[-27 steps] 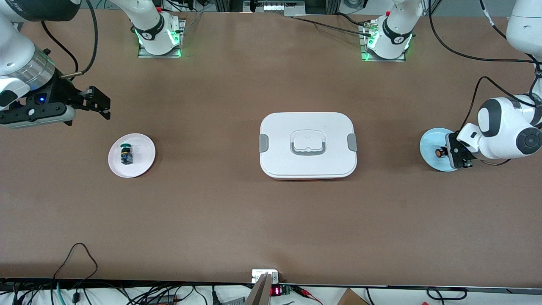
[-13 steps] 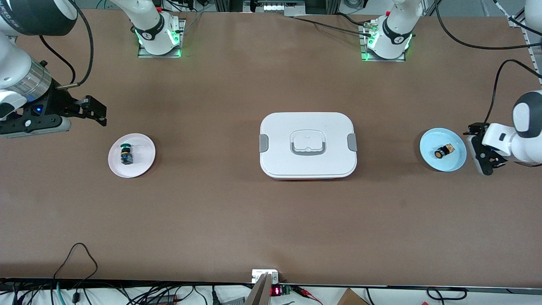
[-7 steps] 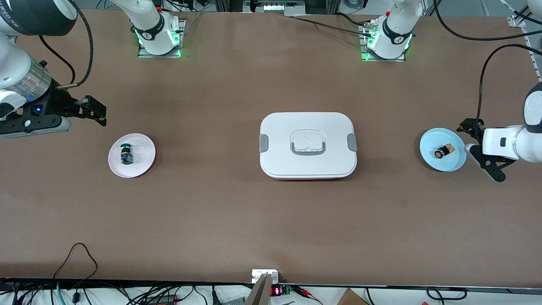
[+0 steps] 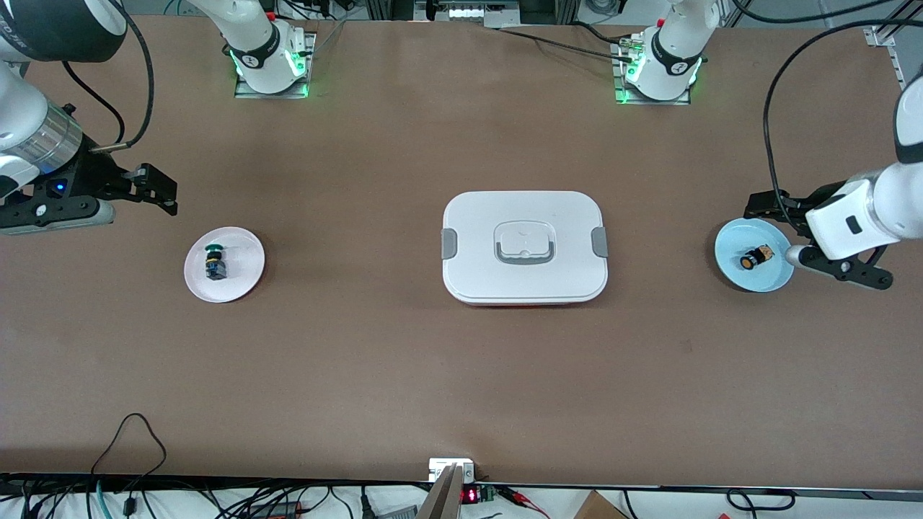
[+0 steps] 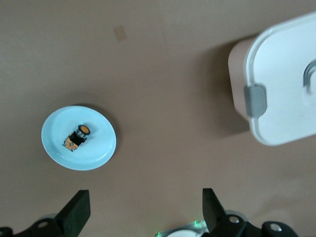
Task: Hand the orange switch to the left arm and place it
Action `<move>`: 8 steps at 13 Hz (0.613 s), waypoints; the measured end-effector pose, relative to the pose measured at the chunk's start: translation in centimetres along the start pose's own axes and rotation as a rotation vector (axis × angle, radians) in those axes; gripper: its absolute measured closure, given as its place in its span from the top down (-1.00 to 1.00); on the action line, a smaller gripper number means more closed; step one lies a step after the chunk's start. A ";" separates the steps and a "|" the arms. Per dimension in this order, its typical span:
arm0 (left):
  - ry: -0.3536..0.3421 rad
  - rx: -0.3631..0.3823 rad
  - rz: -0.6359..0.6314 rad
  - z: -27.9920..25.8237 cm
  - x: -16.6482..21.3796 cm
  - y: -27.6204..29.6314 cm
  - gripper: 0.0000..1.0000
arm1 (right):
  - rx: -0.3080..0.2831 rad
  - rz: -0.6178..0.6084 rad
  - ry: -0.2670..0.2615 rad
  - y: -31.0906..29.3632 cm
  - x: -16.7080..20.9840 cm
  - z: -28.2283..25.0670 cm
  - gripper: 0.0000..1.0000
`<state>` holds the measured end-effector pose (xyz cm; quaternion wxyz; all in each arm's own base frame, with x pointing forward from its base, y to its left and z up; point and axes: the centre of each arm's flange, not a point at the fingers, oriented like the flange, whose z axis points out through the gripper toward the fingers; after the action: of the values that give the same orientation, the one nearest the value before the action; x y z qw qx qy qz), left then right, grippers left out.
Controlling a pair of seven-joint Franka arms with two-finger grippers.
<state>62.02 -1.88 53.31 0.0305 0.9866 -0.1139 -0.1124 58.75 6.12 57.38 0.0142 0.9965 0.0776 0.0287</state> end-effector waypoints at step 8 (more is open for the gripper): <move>0.205 0.052 -0.272 -2.6 -5.5 1.8 1.00 | 0.000 0.000 0.000 0.0 0.0 0.0 1.00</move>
<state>56.99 -2.29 57.20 0.0008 0.9997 0.0214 -0.0111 58.76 6.09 57.38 0.0142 0.9965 0.0774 0.0287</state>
